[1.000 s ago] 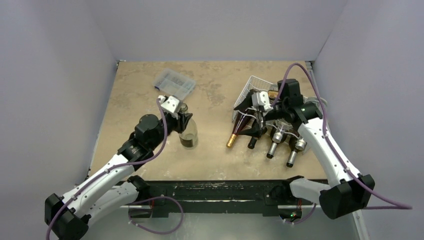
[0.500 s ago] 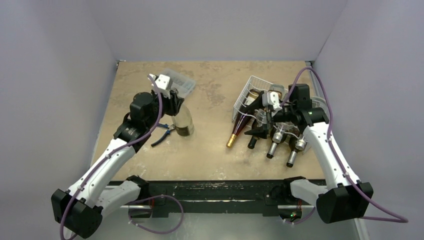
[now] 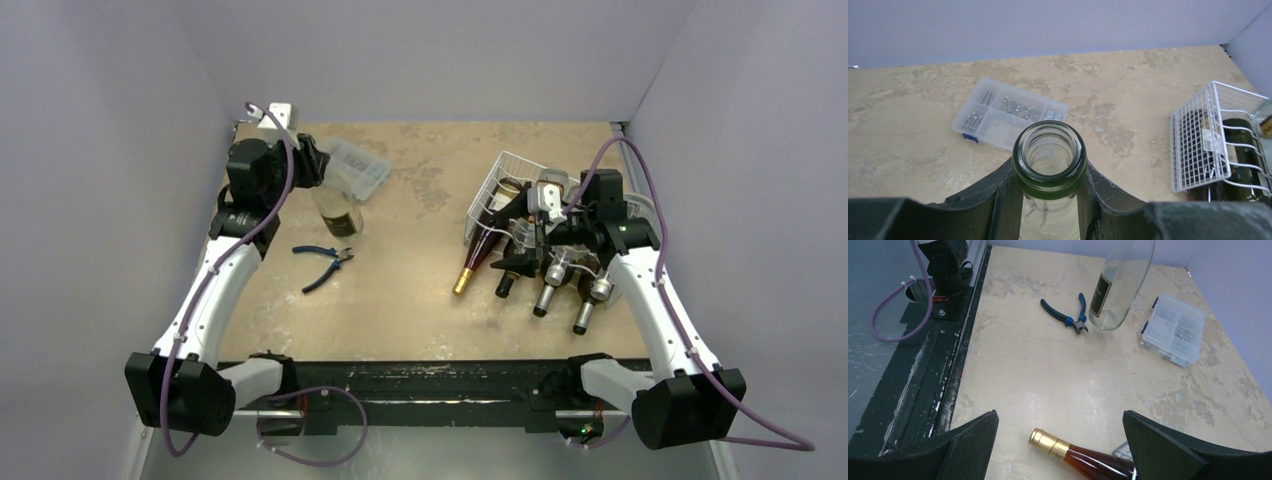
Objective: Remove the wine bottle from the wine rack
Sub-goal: Place the wine bottle at the center of the board.
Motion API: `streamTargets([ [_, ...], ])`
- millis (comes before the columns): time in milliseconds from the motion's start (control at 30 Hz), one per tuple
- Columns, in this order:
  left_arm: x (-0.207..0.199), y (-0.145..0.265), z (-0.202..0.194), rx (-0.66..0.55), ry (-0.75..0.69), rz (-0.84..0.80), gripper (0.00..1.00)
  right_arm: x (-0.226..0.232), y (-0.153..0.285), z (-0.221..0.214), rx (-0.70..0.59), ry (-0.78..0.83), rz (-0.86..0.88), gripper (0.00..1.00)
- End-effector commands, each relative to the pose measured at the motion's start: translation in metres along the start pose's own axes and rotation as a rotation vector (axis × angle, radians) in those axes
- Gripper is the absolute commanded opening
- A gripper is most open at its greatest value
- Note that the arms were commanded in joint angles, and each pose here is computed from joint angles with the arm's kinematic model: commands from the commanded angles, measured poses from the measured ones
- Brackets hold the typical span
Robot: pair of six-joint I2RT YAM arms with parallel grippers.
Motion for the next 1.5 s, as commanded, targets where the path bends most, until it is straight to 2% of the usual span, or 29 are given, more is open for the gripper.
streamTargets([
  [0, -0.018, 0.005, 0.098, -0.306, -0.027, -0.087, 0.0, 0.0, 0.002, 0.006, -0.021, 0.039, -0.01, 0.99],
  [267, 0.034, -0.014, 0.126, -0.362, -0.037, 0.047, 0.0, -0.001, 0.003, 0.003, -0.009, 0.04, -0.018, 0.99],
  [833, 0.112, -0.059, 0.164, -0.423, -0.093, 0.254, 0.0, -0.003, 0.002, -0.007, 0.011, 0.012, -0.007, 0.99],
  [1467, 0.167, -0.094, 0.173, -0.419, -0.115, 0.316, 0.0, -0.007, 0.002, -0.023, 0.043, -0.028, -0.009, 0.99],
])
Point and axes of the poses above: each gripper's point midway between its finger pads, its own y axis back along the fingers, its own x axis along the line the jaws close on, z = x × y, the point moved 4 cm from there along y, back along the fingers, and after that the axes turned 14 degrees about y, right-handed, at the moved point
